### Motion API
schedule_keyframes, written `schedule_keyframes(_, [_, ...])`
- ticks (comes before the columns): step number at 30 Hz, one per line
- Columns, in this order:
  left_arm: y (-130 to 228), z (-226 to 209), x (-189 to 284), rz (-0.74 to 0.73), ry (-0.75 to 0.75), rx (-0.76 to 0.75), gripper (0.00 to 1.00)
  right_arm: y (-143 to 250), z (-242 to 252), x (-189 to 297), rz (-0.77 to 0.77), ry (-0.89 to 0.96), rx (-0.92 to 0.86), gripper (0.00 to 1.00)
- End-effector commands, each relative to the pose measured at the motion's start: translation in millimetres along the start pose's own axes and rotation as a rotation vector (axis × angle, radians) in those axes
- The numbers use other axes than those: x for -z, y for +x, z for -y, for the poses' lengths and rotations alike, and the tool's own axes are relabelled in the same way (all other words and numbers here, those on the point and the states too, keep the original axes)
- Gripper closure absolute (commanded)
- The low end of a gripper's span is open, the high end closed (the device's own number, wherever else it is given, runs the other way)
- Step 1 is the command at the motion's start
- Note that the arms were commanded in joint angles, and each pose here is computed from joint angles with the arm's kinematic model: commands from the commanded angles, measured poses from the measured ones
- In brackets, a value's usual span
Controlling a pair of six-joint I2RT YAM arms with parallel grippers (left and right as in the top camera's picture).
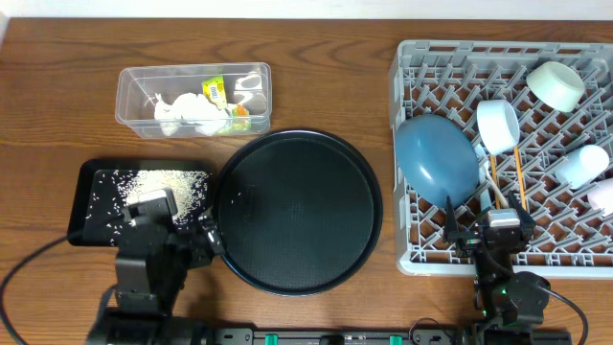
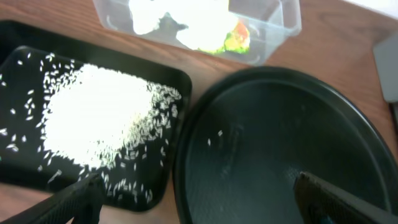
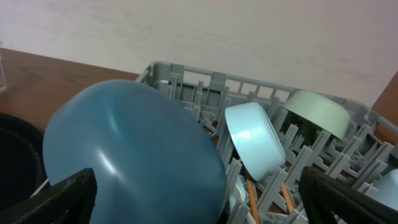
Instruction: Sort waste into correct bins and load items into the dishwasher rack
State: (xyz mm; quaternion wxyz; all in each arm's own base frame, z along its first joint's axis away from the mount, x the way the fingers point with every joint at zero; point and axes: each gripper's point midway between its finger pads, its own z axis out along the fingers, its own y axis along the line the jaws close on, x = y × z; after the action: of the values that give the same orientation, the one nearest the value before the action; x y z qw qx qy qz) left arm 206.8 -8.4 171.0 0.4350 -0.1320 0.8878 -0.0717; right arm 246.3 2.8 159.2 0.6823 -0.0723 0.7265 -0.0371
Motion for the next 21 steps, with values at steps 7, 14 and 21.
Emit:
schedule_keyframes(7, [26.6, -17.6, -48.3, 0.225, 0.04, 0.031, 0.02, -0.1, -3.6, 0.2, 0.002, -0.012, 0.01, 0.01])
schedule_keyframes(14, [-0.9, -8.1, -48.6, 0.506, 0.107, -0.079, 0.02, -0.1, -3.6, 0.2, 0.002, -0.012, 0.01, 0.01])
schedule_keyframes(21, [2.1, -9.0, -50.1, 0.498, 0.082, -0.163, 0.02, 0.0, -3.6, 0.1, 0.002, -0.012, 0.01, 0.01])
